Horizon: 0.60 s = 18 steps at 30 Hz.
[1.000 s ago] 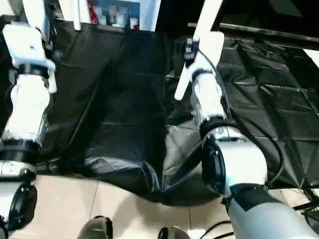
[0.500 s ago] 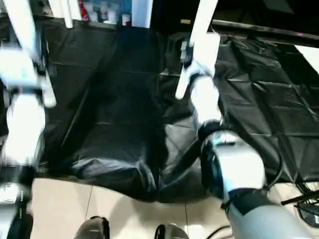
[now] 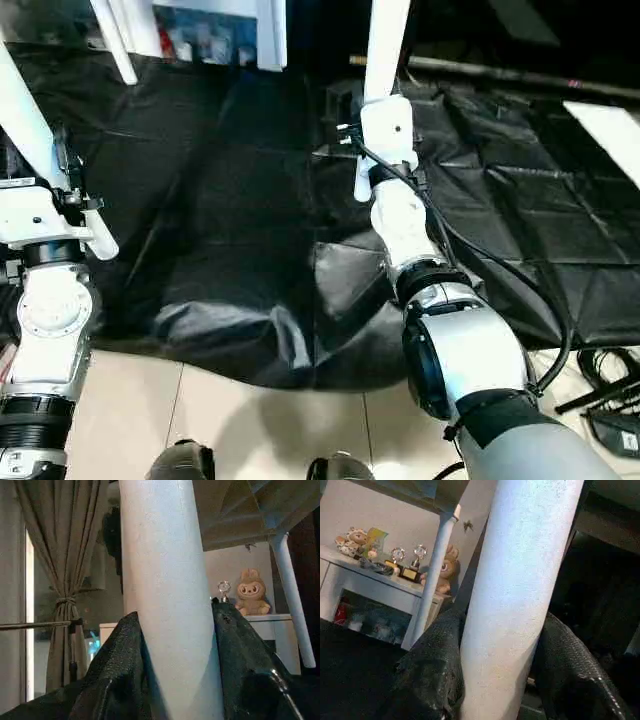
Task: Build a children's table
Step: Flip table
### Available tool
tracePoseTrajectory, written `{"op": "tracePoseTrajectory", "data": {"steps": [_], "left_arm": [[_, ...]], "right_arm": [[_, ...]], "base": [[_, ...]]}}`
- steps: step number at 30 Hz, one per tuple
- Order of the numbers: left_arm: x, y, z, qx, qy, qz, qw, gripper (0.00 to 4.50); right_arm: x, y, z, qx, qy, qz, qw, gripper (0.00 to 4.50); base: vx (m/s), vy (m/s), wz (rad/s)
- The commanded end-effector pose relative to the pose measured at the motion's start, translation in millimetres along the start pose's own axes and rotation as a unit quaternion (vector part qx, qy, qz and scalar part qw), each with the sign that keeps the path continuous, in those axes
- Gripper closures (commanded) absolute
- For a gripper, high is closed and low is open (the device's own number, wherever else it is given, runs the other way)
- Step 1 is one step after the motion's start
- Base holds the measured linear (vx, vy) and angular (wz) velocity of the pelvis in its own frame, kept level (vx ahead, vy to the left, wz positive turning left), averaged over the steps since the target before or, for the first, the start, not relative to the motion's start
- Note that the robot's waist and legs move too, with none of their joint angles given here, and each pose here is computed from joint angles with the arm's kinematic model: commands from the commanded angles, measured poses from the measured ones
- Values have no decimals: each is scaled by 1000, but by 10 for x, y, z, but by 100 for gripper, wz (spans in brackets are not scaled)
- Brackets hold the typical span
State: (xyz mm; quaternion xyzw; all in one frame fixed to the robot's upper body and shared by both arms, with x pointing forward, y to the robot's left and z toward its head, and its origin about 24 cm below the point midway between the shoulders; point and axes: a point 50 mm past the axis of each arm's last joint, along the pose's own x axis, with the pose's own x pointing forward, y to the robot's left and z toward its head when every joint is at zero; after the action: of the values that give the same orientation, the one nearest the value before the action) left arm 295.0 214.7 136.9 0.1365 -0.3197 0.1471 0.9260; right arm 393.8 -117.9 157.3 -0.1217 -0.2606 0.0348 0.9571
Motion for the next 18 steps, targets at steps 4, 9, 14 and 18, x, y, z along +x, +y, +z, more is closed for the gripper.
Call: {"op": "tracePoseTrajectory", "data": {"steps": [4,9,14,18], "left_arm": [[-164,-307,-46,57,11,-183,981,285],[-182,-378,-77,57,31,-240,969,285],[-109,-371,-175,57,78,-247,964,285],[-103,-321,-245,45,113,-236,964,285]], "right_arm": [[13,-22,136,-45,-64,40,996,282],[-192,-45,-133,9,4,17,1000,282],[-436,0,-415,84,88,12,992,282],[-504,16,-451,91,95,11,991,282]], "base": [[-26,0,0],[0,0,0],[0,0,0],[0,0,0]]}}
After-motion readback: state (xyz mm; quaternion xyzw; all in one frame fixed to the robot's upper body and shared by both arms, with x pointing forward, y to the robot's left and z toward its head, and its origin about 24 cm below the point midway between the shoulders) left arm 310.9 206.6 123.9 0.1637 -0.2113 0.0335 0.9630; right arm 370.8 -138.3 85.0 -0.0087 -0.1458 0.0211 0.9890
